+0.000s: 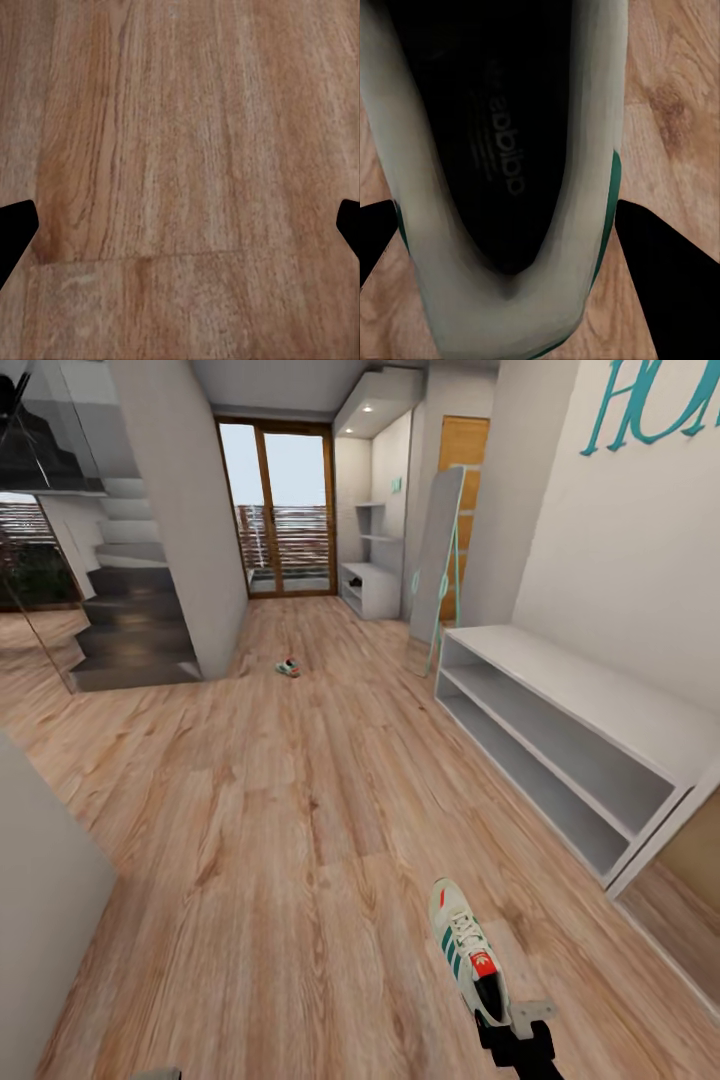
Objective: Pick up the two gym shoes and the two sandals from the corridor floor and place them onto the hallstand (shoe rack) in the corridor, making sure they are on the rack and not on the floor. Arrange them so the two gym shoes are next to each other and the two sandals are next to each other.
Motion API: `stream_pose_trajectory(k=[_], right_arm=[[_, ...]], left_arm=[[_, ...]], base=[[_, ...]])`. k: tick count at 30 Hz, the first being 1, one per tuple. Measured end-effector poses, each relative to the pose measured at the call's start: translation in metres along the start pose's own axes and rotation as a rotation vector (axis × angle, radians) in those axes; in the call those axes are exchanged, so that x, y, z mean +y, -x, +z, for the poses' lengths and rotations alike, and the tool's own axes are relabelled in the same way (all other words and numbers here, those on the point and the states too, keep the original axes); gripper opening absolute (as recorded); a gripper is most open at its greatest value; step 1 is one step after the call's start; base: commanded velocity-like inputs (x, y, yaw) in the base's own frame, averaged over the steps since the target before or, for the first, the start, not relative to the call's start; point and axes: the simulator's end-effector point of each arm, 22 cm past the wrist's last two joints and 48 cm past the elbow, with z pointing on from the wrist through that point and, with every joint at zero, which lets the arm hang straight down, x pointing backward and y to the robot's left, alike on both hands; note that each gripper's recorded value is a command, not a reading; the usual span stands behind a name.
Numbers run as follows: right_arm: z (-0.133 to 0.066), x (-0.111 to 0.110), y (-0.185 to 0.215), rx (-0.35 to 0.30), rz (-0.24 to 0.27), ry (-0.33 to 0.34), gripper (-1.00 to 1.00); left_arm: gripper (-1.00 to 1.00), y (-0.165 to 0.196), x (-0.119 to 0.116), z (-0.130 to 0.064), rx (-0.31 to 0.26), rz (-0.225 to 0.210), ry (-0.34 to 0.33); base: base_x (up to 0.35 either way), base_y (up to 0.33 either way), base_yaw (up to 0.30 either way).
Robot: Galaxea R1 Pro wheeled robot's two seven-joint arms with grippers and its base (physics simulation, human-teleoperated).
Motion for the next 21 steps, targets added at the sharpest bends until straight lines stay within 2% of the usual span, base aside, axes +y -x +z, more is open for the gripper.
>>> stream_pose_trajectory(k=[14, 21], right_arm=[[-0.0009, -0.0011, 0.009, -0.018, 0.0, -0.002, -1.0], [-0.0011, -0.0021, 0.0097, -0.02, -0.001, -0.003, -1.0]], left_arm=[[1.0, 0.0078, 0.0002, -0.0003, -0.018, -0.006, 0.001], [1.0, 0.0087, 0.0001, -0.0003, -0.02, -0.006, 0.001]], base=[[0.336, -0.143, 0.161], [0.336, -0.127, 0.019]])
